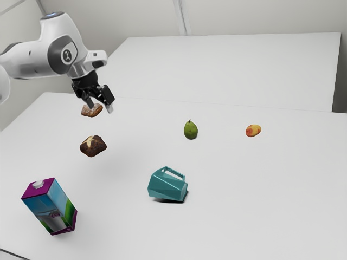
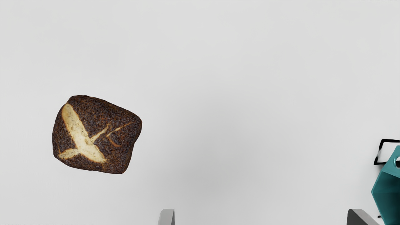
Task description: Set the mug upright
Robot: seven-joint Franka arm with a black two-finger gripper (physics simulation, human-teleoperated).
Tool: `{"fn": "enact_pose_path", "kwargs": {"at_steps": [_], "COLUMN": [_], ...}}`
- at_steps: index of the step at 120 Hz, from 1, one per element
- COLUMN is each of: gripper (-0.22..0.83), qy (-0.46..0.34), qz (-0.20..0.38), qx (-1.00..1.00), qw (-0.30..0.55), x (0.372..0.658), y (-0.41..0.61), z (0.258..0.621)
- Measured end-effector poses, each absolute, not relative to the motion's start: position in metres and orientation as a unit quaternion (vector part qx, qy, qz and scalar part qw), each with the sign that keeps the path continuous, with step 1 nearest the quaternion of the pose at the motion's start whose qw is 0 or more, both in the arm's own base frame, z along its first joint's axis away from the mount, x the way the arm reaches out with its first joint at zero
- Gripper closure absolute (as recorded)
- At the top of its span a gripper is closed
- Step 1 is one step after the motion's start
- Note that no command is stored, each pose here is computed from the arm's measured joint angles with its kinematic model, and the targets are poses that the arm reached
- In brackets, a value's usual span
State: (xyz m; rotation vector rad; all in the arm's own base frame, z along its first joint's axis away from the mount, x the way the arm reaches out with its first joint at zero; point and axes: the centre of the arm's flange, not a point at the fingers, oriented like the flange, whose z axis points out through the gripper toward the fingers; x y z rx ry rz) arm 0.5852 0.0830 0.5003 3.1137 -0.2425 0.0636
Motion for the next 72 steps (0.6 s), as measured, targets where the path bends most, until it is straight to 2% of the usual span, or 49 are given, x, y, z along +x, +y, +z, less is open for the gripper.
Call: {"fn": "enact_pose_path", "kwargs": {"at_steps": [20, 51, 72], "gripper": [0.0, 0.0, 0.0], "qy": [-0.069, -0.014, 0.016], "qz": [0.016, -0.02, -0.033], "qx": [0.997, 0.993, 0.984], "qw": [0.019, 0.119, 0.175], "x": [0.574, 0.539, 0.531], "y": [0.081, 0.074, 0.069], "z": [0.492, 0.438, 0.412]}}
